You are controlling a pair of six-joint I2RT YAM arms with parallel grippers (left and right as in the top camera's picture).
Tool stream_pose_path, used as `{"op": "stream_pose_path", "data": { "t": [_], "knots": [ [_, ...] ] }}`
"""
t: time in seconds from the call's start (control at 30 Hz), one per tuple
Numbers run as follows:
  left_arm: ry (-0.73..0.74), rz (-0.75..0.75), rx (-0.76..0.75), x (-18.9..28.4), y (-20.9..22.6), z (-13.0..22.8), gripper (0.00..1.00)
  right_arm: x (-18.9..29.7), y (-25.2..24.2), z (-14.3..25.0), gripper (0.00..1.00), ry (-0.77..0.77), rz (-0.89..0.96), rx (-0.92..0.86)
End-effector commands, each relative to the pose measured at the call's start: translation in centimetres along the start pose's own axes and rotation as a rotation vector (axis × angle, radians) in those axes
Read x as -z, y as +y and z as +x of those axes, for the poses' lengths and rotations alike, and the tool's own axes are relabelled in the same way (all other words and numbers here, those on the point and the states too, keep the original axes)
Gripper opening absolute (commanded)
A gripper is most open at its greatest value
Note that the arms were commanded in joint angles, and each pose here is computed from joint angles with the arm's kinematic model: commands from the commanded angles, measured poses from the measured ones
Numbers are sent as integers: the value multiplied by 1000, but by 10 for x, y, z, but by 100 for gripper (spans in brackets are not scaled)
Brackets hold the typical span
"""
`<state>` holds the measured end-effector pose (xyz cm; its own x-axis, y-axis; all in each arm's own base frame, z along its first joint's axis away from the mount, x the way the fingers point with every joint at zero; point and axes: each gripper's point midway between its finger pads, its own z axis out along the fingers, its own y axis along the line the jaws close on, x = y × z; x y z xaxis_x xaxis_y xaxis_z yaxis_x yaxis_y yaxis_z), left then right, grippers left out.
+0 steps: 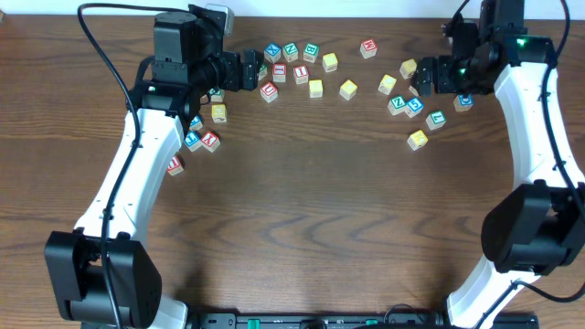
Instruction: Spell out AI2
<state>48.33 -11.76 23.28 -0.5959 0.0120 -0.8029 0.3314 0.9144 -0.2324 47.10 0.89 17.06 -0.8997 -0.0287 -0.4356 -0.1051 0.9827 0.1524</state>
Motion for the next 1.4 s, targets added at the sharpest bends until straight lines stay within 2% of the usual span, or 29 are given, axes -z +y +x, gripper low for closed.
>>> {"op": "stream_pose_path", "data": {
  "t": [0.0,0.1,0.17,0.33,0.5,0.7,0.8,0.97,1.13,1.3,1.37],
  "knots": [
    [-48,-6,-27,10,-4,-19,98,5,6,-14,99,-45,-13,31],
    [-24,-36,-25,10,2,-13,98,-1,6,-21,99,-66,-6,81],
    [-16,-68,-23,10,7,-11,98,-5,2,-25,93,-76,13,154],
    [-15,-67,-22,10,7,-11,98,-22,-20,-37,89,-92,171,220],
    [-15,-67,-22,10,7,-11,98,-56,-21,-36,89,-62,180,281],
    [-15,-67,-22,10,7,-11,98,-93,-27,-27,74,-12,173,347],
    [-15,-67,-22,10,7,-11,98,-104,-29,-28,72,-15,175,385],
    [-15,-67,-21,10,7,-11,98,-115,-35,-32,72,-25,197,395],
    [-15,-67,-21,10,7,-11,98,-129,-37,-33,66,-32,197,396],
    [-15,-67,-12,10,7,-11,98,-143,-39,-25,50,-8,191,392],
    [-16,-67,-11,10,7,-11,98,-145,-39,-24,49,-6,188,381]
  ]
}}
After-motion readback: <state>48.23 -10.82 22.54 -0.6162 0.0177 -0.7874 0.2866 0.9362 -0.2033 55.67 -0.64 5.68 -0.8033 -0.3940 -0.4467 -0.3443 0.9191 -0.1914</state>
